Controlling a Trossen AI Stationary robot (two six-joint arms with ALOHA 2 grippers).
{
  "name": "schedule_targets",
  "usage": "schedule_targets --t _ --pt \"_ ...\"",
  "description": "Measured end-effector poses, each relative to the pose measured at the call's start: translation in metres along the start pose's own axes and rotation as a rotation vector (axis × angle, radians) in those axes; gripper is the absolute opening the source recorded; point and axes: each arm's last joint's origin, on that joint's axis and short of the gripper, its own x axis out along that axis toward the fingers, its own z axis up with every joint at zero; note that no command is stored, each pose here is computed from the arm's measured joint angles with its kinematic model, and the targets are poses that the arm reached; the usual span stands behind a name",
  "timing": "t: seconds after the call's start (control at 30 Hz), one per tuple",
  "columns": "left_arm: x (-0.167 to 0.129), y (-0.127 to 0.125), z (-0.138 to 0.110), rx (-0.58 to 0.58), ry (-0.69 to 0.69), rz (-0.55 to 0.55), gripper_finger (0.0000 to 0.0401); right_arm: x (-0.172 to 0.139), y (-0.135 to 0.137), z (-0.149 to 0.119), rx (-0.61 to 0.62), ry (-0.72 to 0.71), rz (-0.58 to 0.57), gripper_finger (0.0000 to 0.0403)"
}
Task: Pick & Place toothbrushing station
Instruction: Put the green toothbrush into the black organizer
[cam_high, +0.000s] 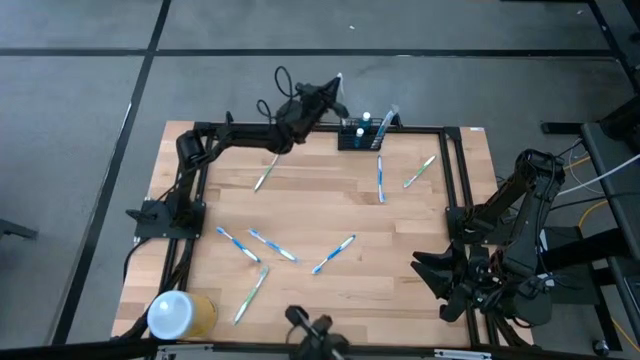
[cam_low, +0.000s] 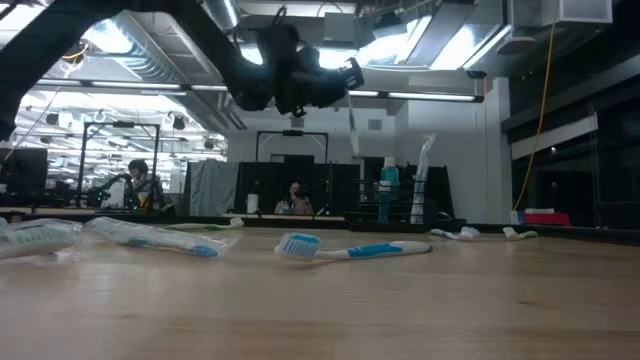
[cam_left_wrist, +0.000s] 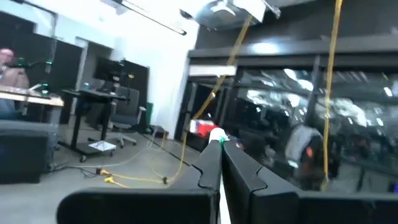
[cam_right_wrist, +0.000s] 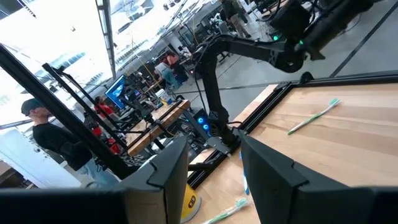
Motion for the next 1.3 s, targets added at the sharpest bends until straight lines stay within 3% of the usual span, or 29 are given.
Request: schedule_targets --t 0.13,0.3,0.57,0.83,1.07,1.3 --pt "0.009 0.015 -0.013 0.007 0.019 0.024 0.0002 0.000 0.000 0.000 0.006 0.000 0.000 0.0153" --pt "0.012 0.009 -0.027 -0.019 -0.029 0.012 0.0002 0.000 0.002 0.002 0.039 0.000 0.000 0.0153" --pt "0.014 0.002 -0.040 0.050 -0.015 0.001 0.0002 0.000 0.002 0.002 0.035 0.000 0.000 0.0153" --pt "0.010 -0.002 -0.049 0.099 -0.011 0.042 0.0002 0.000 0.002 0.002 0.023 0.000 0.000 0.0153" --pt "0.008 0.003 -0.065 0.073 -0.015 0.102 0.0002 0.000 0.002 0.002 0.014 0.000 0.000 0.0153" --pt "0.012 -0.009 -0.071 0.078 -0.019 0.116 0.0002 0.000 0.002 0.002 0.013 0.000 0.000 0.0153"
